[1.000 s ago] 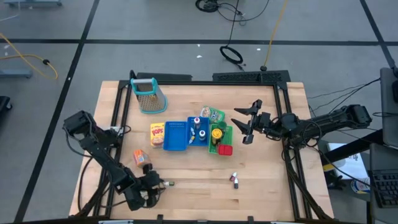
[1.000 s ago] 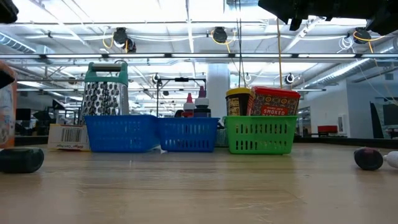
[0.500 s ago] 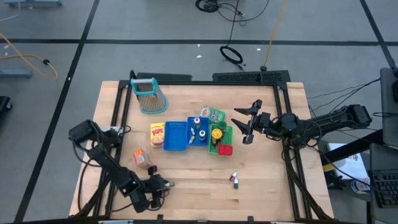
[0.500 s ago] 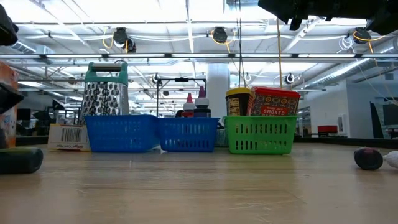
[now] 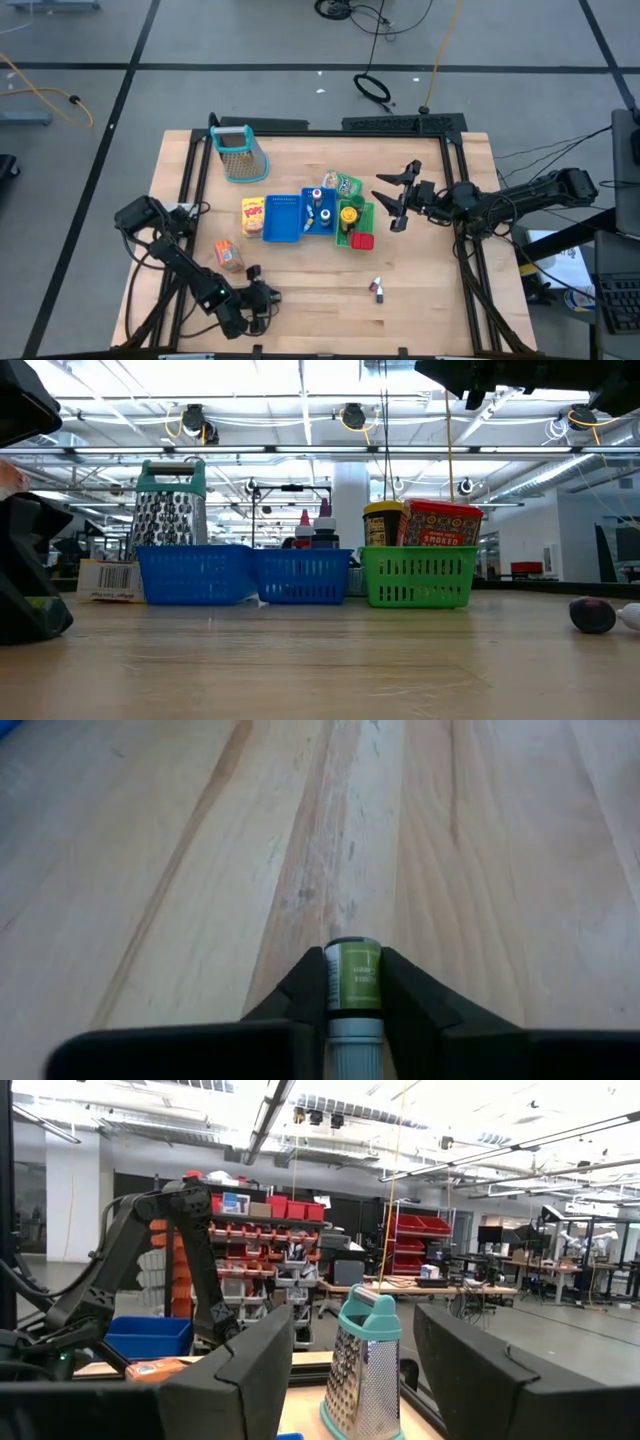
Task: Pick & Place Kitchen Items
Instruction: Put the small green food coloring bottle into the right blue bin
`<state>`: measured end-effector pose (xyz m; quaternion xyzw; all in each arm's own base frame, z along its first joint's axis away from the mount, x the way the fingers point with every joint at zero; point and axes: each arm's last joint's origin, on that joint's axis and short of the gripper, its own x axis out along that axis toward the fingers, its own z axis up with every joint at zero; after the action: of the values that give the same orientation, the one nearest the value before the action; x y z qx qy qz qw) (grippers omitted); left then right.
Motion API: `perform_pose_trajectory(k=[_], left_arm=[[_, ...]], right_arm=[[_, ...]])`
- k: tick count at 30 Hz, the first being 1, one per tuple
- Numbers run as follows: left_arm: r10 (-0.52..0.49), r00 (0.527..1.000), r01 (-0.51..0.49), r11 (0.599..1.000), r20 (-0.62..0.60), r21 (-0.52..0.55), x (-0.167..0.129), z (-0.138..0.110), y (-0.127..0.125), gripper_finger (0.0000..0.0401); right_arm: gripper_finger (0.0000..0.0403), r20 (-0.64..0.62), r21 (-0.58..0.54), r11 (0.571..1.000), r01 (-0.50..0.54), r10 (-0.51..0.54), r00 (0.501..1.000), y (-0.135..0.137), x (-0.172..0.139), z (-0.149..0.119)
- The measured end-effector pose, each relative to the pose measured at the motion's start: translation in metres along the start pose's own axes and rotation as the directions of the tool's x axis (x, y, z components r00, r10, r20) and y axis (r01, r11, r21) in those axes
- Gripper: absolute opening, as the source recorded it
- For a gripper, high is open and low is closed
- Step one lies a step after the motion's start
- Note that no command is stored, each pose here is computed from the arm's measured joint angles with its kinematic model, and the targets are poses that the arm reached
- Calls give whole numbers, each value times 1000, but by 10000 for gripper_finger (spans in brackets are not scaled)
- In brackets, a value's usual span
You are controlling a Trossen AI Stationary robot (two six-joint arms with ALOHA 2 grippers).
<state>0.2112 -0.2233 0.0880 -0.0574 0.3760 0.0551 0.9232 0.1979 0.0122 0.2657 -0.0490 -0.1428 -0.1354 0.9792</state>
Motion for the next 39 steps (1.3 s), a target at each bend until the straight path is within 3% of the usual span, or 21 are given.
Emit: perform_pose_trajectory(k=[6,14,20,30,39], left_arm=[[-26,999,26,1000,31,14,1,9,0,46],[-46,995,50,998,85,-39,8,46,18,46],[-22,994,24,1000,106,-13,20,73,43,46],[-6,991,14,998,131,-65,43,107,89,46],[61,968,-50,997,244,-50,24,143,122,46]], right_arm=[[201,-1,0,1000,0,0,1000,0,0,0],[201,-2,-1,1000,-1,1,1000,0,0,0],[201,-18,-7,1000,-4,4,1000,0,0,-2],[201,-36,-14,1000,-7,7,999,1,0,-4],[201,-37,-14,1000,-7,7,999,1,0,-4]])
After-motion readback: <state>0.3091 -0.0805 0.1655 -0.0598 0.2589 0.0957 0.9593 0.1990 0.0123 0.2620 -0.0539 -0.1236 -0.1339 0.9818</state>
